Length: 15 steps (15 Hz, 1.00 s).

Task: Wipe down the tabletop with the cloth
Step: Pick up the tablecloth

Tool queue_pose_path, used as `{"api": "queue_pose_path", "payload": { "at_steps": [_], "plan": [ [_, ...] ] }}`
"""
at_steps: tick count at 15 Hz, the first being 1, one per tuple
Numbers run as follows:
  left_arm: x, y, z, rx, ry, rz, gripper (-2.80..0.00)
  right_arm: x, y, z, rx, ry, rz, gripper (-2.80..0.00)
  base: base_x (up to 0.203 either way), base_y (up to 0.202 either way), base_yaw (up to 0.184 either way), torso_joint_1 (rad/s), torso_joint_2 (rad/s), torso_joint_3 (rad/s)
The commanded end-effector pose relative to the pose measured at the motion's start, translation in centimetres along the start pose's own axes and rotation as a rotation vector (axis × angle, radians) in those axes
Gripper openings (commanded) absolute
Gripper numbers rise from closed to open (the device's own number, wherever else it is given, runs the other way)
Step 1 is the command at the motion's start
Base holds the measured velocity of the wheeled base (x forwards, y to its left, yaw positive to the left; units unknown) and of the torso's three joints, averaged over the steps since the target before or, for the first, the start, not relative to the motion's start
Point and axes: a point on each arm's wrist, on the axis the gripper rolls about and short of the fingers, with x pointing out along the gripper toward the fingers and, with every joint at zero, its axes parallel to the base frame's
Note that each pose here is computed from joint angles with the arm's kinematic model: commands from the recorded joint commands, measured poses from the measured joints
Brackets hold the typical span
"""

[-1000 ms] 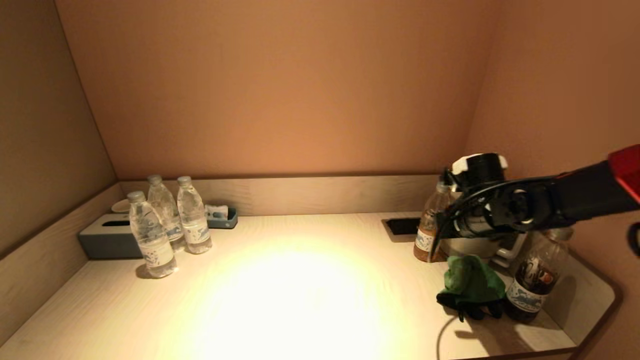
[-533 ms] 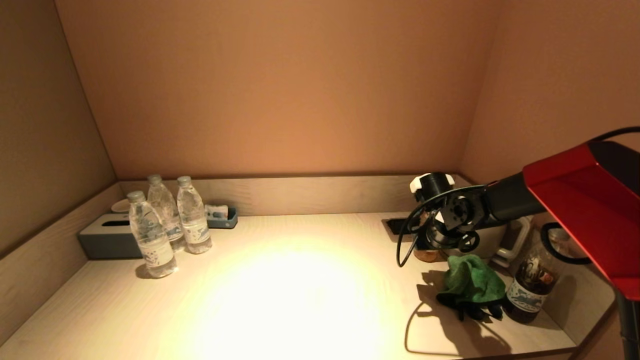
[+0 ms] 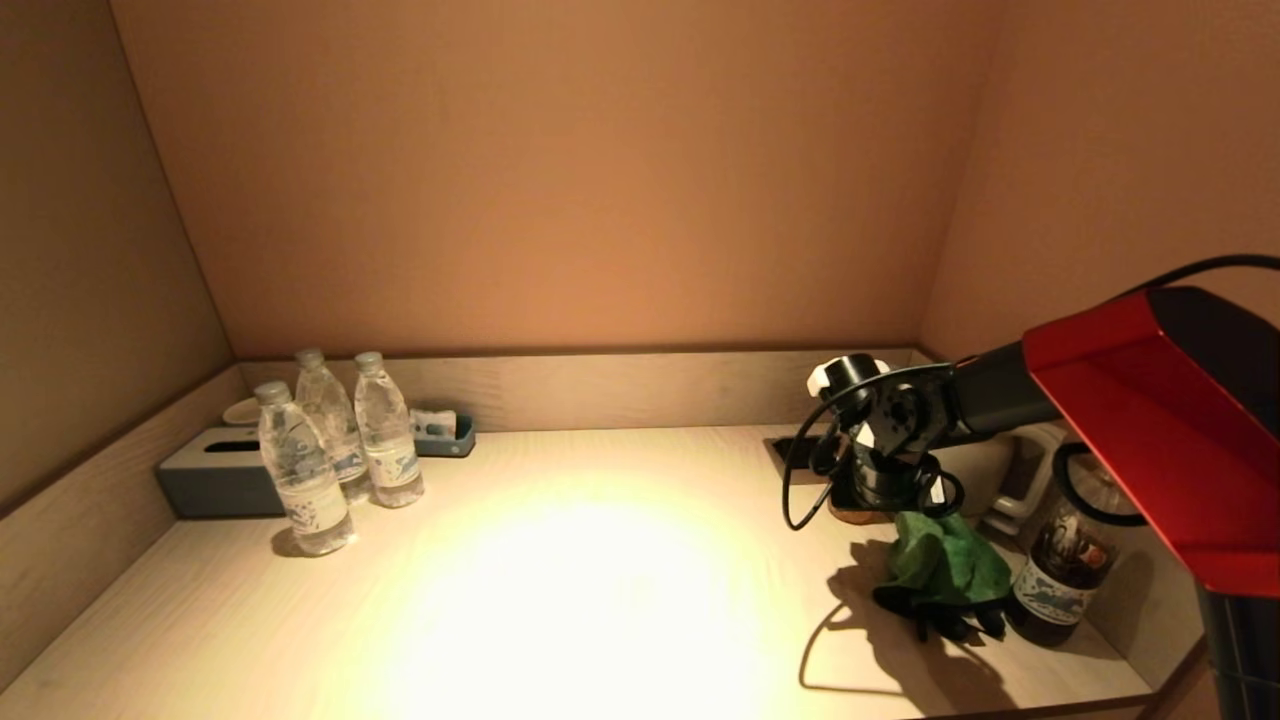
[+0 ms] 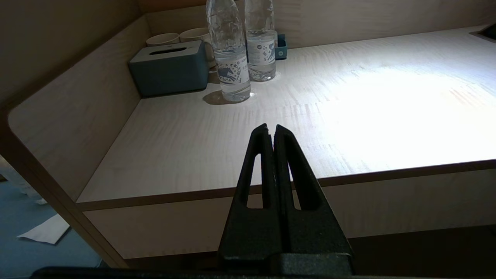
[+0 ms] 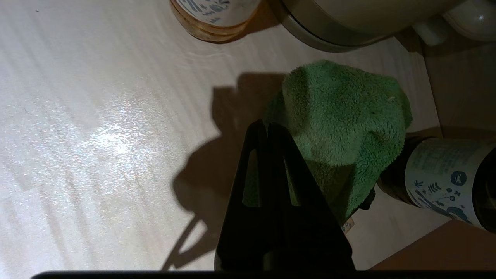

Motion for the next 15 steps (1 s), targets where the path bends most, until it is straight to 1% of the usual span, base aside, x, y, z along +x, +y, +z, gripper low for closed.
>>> {"api": "queue_pose_path", "payload": {
  "at_steps": [1,2,3,6,7,10,12,15],
  "plan": [
    [0.0,0.0,0.0,0.000,0.001,0.000,-2.80,0.6,-0.6,-0.5,0.025,0.053,-0.091,-2.80,0.000,0.000,0.000,0.000,0.00,0.000],
    [0.0,0.0,0.0,0.001,0.001,0.000,-2.80,0.7,-0.8,-0.5,0.030,0.056,-0.095,-2.80,0.000,0.000,0.000,0.000,0.00,0.000],
    [0.0,0.0,0.0,0.001,0.001,-0.001,-2.80,1.0,-1.4,-0.5,0.041,0.063,-0.104,0.00,0.000,0.000,0.000,0.000,0.00,0.000],
    [0.0,0.0,0.0,0.001,0.001,0.000,-2.80,0.9,-2.7,0.0,0.073,0.057,-0.117,0.00,0.000,0.000,0.000,0.000,0.00,0.000],
    [0.0,0.0,0.0,0.001,0.001,0.000,-2.80,0.9,-2.7,0.0,0.073,0.057,-0.117,0.00,0.000,0.000,0.000,0.000,0.00,0.000],
    [0.0,0.0,0.0,0.001,0.001,0.000,-2.80,0.2,-4.1,0.5,0.116,0.044,-0.124,0.00,0.000,0.000,0.000,0.000,0.00,0.000],
    [0.0,0.0,0.0,-0.001,0.001,0.000,-2.80,-0.3,-4.6,0.6,0.129,0.036,-0.124,0.00,0.000,0.000,0.000,0.000,0.00,0.000],
    [0.0,0.0,0.0,-0.001,0.001,0.000,-2.80,0.8,-5.4,0.5,0.149,0.065,-0.123,0.00,0.000,0.000,0.000,0.000,0.00,0.000]
  ]
}}
